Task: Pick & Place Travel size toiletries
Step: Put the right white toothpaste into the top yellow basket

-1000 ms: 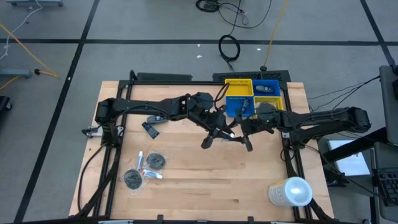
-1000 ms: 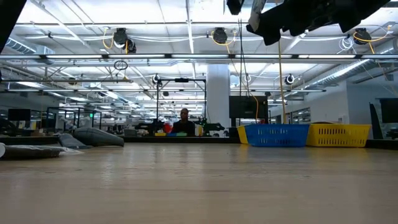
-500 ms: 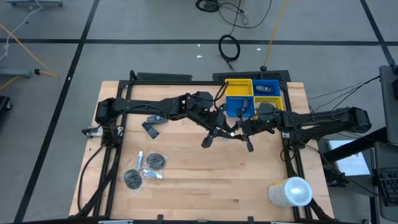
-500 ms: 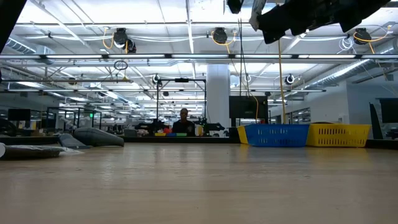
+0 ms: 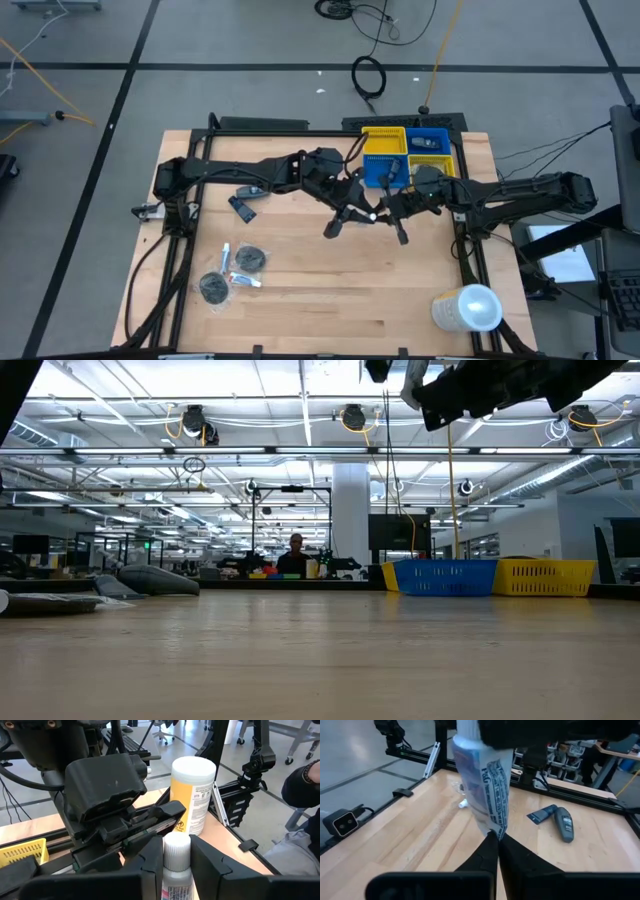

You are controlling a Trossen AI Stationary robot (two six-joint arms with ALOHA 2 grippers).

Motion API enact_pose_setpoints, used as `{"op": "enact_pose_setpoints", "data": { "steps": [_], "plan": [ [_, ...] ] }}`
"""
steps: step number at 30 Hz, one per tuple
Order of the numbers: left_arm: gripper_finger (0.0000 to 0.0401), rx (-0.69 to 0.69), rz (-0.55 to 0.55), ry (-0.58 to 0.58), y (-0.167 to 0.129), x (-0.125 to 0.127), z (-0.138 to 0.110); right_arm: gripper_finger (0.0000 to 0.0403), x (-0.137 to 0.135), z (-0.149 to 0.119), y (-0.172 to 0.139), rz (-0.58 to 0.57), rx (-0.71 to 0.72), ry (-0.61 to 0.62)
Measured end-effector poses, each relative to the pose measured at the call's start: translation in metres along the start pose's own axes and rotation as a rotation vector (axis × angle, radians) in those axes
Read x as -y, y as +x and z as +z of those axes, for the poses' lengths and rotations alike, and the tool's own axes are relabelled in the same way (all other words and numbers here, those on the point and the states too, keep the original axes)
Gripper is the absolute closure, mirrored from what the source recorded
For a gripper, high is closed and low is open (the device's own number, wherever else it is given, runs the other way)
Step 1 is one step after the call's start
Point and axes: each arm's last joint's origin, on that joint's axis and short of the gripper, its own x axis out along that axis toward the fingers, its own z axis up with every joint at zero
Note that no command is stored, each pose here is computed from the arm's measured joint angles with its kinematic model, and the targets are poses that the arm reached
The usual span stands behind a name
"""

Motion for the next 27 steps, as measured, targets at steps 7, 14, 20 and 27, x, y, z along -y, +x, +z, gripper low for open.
{"op": "enact_pose_setpoints", "data": {
  "steps": [7, 14, 20, 27],
  "plan": [
    [0.0265, 0.033, 0.095, -0.006, -0.016, 0.003, 0.016, 0.0402, 0.0, 0.0, 0.0, 0.001, -0.001, 0.004],
    [0.0197, -0.032, 0.219, -0.072, -0.054, 0.015, 0.034, 0.0403, 0.001, 0.002, -0.005, -0.073, -0.014, 0.024],
    [0.0183, -0.21, 0.261, -0.204, -0.073, 0.033, 0.028, 0.0403, 0.012, -0.002, -0.014, -0.286, -0.075, 0.106],
    [0.0183, -0.428, 0.381, -0.315, -0.074, 0.054, 0.012, 0.0403, 0.04, -0.021, -0.024, -0.563, -0.221, 0.198]
  ]
}}
